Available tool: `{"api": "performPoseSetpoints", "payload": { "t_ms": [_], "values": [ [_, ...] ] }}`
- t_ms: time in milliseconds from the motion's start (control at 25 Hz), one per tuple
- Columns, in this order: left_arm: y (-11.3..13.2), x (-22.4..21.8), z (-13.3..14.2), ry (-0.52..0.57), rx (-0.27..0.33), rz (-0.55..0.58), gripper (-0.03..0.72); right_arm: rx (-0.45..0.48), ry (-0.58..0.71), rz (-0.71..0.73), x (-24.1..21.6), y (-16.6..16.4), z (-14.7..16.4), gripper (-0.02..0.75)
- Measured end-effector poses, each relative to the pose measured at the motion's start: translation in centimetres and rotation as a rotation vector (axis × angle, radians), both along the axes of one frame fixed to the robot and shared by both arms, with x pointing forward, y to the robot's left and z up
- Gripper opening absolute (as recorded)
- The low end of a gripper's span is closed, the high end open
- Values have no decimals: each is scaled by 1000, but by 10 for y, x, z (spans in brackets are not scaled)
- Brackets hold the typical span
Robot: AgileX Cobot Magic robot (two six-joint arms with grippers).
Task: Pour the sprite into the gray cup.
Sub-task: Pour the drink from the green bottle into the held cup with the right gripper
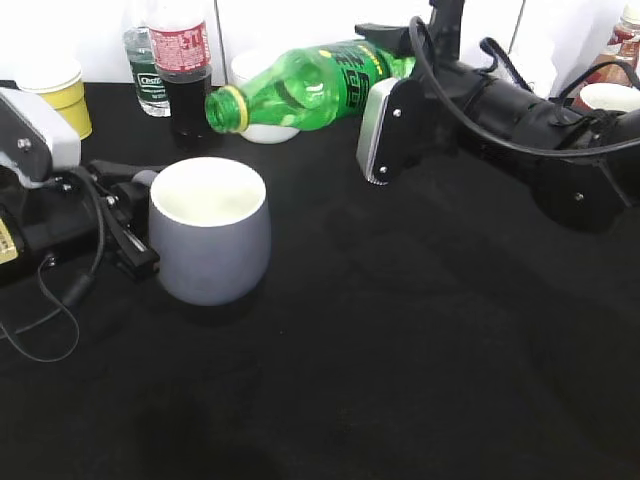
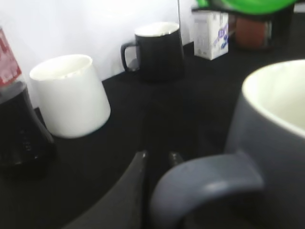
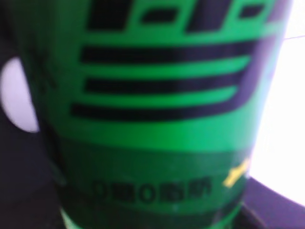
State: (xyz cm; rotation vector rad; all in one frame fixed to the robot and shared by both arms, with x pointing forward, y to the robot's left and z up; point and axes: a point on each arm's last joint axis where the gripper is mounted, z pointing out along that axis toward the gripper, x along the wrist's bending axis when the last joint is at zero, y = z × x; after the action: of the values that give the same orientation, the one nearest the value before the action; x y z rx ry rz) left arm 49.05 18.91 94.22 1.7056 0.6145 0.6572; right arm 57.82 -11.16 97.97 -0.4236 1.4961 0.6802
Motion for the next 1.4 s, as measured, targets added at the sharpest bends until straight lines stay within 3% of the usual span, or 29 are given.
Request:
{"api": "performPoseSetpoints", "payload": {
  "t_ms": [320, 1400],
  "values": [
    [0, 0, 0, 3, 3, 1, 84, -96, -124, -13, 0, 0, 3, 405],
    [-1, 0, 2, -14, -12, -6, 84, -96, -138, -15, 0, 0, 4, 405]
  ]
}}
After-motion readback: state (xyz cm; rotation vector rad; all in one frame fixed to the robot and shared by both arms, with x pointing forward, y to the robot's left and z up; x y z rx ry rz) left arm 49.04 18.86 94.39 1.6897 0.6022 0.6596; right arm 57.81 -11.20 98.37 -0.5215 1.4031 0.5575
